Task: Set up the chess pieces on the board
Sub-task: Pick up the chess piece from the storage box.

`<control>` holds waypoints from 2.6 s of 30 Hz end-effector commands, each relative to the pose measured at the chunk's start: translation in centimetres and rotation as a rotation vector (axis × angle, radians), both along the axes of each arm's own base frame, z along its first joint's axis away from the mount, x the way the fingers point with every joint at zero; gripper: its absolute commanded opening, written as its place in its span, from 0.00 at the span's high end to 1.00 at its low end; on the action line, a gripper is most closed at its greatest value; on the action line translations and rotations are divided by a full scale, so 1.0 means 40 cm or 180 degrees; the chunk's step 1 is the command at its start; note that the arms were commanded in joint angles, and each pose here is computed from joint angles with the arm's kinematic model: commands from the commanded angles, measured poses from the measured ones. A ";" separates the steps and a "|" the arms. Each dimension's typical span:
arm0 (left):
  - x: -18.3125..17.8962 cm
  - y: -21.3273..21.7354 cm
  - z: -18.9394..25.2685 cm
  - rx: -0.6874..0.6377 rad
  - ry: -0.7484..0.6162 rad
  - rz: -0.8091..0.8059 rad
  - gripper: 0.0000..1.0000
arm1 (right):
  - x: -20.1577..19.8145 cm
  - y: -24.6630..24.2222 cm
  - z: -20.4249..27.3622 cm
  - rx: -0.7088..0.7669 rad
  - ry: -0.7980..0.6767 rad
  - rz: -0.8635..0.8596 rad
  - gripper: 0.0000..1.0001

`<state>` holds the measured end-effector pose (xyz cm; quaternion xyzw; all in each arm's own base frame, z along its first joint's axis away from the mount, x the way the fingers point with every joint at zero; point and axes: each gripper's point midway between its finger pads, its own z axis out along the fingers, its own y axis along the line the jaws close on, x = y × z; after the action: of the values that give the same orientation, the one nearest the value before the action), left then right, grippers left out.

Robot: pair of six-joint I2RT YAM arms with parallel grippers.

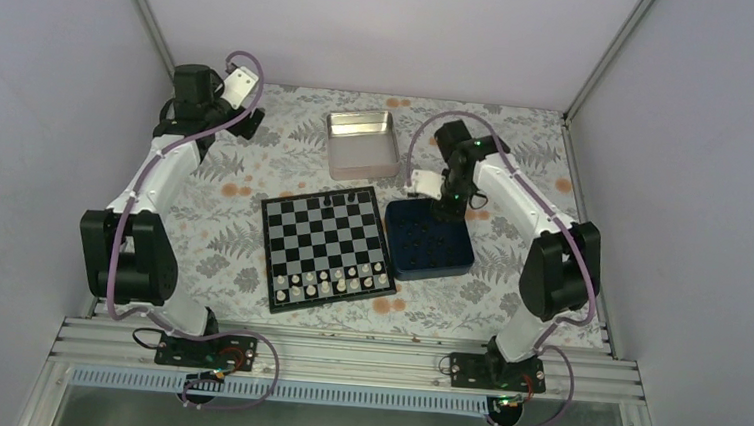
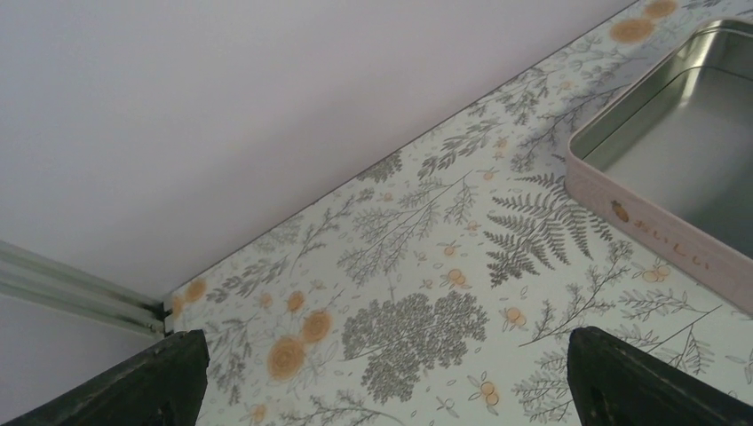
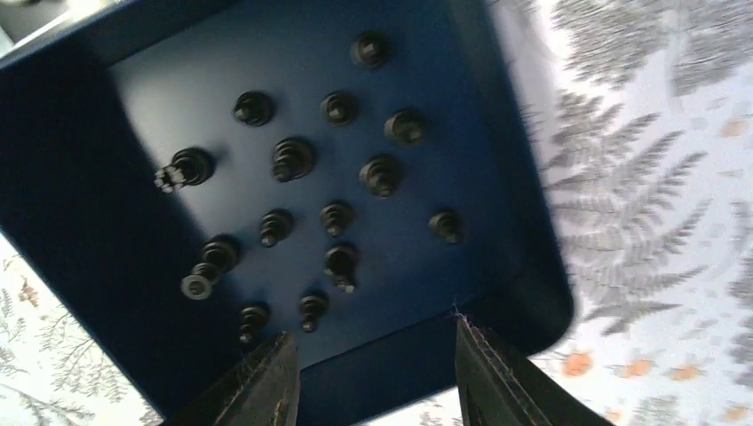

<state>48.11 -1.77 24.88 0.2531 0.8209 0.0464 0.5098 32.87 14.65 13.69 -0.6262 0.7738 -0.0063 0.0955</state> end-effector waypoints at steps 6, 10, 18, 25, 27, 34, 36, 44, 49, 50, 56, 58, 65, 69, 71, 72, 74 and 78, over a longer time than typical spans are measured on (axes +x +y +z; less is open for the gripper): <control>0.031 -0.047 0.002 0.0047 -0.0001 -0.0004 0.00 | -0.023 0.000 -0.056 0.0065 -0.0191 -0.0082 0.53; 0.030 -0.038 -0.003 0.0089 -0.0016 0.0071 0.00 | -0.013 0.002 -0.098 0.0048 -0.0175 -0.0083 0.54; 0.027 -0.029 -0.009 0.0116 -0.0031 0.0139 0.00 | 0.016 0.039 -0.146 0.0146 -0.0050 0.0005 0.54; 0.025 -0.027 -0.005 0.0122 -0.0055 0.0154 0.00 | 0.030 0.051 -0.182 0.0165 0.0014 0.0034 0.55; 0.023 -0.024 -0.007 0.0127 -0.0052 0.0163 0.00 | 0.035 0.054 -0.184 0.0190 0.0012 0.0041 0.56; 0.019 -0.024 -0.009 0.0145 -0.0053 0.0157 0.00 | 0.040 0.060 -0.206 0.0206 0.0126 0.0050 0.62; 0.018 -0.025 -0.010 0.0146 -0.0045 0.0148 0.00 | 0.035 0.060 -0.213 0.0211 0.0166 0.0059 0.63; 0.017 -0.029 -0.013 0.0134 -0.0037 0.0127 0.00 | 0.023 0.054 -0.226 0.0215 0.0280 0.0037 0.69; 0.016 -0.029 -0.012 0.0140 -0.0038 0.0118 0.00 | 0.022 0.052 -0.237 0.0214 0.0326 0.0008 0.80; 0.016 -0.030 -0.011 0.0140 -0.0041 0.0113 0.00 | 0.020 0.052 -0.239 0.0212 0.0345 0.0008 0.81; 0.015 -0.028 -0.007 0.0138 -0.0058 0.0123 0.00 | 0.011 0.047 -0.244 0.0187 0.0426 -0.0015 0.80; 0.014 -0.029 -0.008 0.0134 -0.0056 0.0117 0.00 | 0.012 0.047 -0.244 0.0184 0.0417 -0.0013 0.80; 0.010 -0.029 -0.007 0.0135 -0.0056 0.0112 0.00 | 0.012 0.052 -0.237 0.0211 0.0434 -0.0020 0.92; 0.009 -0.028 -0.005 0.0138 -0.0066 0.0109 0.00 | 0.014 0.048 -0.212 0.0185 0.0427 -0.0037 0.96; 0.009 -0.028 -0.001 0.0133 -0.0079 0.0110 0.00 | 0.018 0.051 -0.180 0.0200 0.0396 -0.0031 0.96; 0.008 -0.030 0.000 0.0132 -0.0084 0.0102 0.00 | 0.022 0.055 -0.157 0.0217 0.0362 -0.0026 0.95; 0.007 -0.029 0.006 0.0135 -0.0103 0.0103 0.00 | 0.041 0.072 -0.095 0.0266 0.0239 0.0008 0.96; 0.001 -0.027 0.020 0.0151 -0.0136 0.0103 0.00 | 0.066 0.141 0.033 0.0399 -0.0020 0.0206 0.96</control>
<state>48.60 -2.91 23.47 0.2511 0.8280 0.0750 0.4958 35.15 17.70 8.99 -0.6257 0.7742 0.0412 0.0856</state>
